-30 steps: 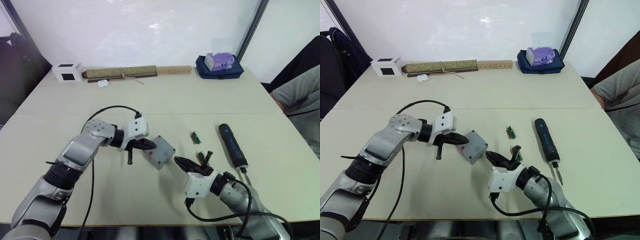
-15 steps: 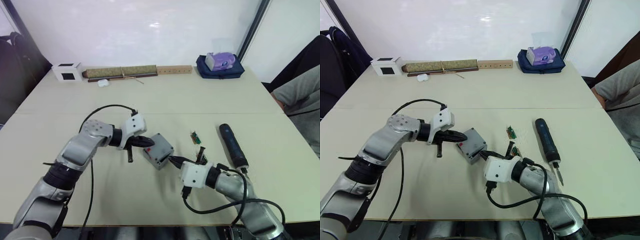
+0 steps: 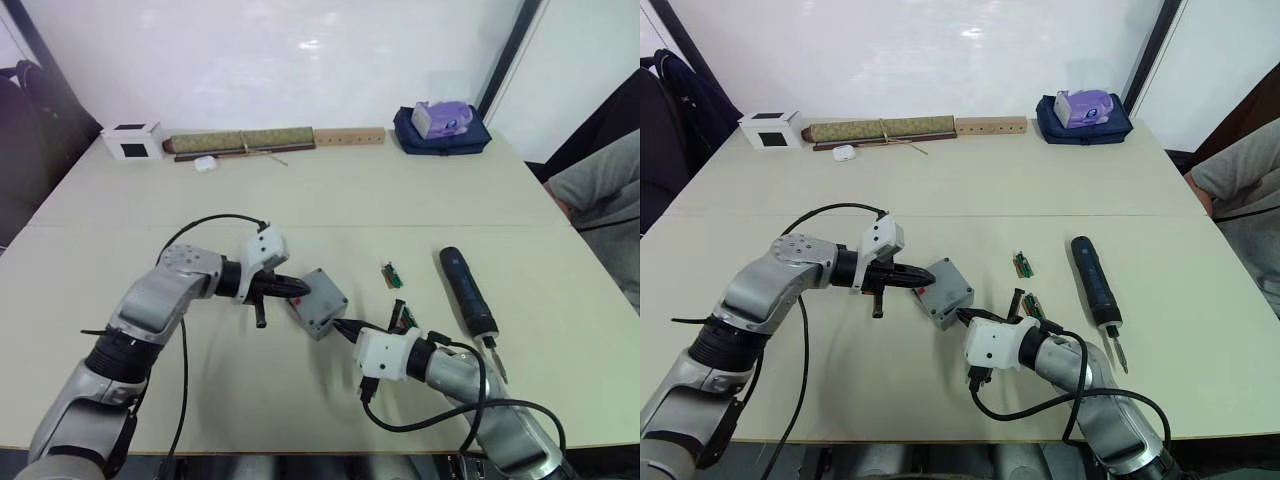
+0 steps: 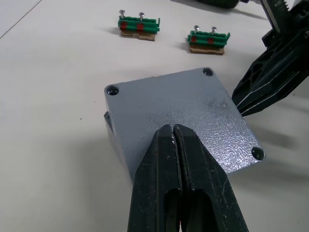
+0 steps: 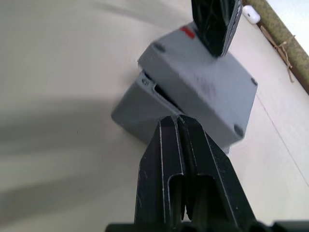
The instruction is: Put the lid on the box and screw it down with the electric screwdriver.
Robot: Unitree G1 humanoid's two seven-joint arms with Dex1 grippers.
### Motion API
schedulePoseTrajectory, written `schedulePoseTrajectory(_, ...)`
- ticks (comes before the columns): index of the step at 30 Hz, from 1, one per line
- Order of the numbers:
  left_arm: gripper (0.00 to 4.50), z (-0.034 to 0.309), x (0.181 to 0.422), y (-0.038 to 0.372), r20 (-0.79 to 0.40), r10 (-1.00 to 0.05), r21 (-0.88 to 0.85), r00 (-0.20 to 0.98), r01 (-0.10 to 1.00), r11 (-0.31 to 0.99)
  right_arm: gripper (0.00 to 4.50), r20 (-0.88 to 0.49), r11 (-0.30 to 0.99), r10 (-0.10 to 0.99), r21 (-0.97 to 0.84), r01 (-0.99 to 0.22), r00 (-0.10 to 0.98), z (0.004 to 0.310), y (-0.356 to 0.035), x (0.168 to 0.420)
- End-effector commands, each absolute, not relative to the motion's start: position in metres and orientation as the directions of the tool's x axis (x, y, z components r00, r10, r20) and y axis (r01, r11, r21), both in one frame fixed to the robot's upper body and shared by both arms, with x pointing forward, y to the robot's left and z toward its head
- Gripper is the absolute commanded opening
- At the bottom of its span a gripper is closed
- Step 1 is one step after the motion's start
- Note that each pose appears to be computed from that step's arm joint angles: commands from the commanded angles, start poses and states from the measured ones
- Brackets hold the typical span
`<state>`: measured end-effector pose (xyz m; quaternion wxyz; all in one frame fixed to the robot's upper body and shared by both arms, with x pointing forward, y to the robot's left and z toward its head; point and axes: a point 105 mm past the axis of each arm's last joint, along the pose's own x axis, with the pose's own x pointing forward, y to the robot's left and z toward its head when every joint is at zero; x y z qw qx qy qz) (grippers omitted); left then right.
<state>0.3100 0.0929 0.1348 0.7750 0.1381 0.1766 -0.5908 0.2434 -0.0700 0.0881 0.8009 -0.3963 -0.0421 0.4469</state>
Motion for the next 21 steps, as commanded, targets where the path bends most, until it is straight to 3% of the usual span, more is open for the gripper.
schedulePoseTrajectory(1,0.0,0.168,0.324,0.098,-0.32,-0.901,-0.057,0.291,0.944,0.325,0.05,-0.278,0.274,0.749,-0.696,-0.664,0.601,0.093,-0.073,0.244)
schedulePoseTrajectory(10,0.0,0.166,0.336,0.108,-0.329,-0.883,-0.049,0.334,0.928,0.369,0.05,-0.275,0.28,0.742,-0.702,-0.655,0.612,0.095,-0.078,0.249)
schedulePoseTrajectory(21,0.0,0.138,0.342,0.117,-0.408,-0.836,0.015,0.368,0.918,0.396,0.05,-0.218,0.306,0.759,-0.712,-0.632,0.614,0.11,-0.075,0.249)
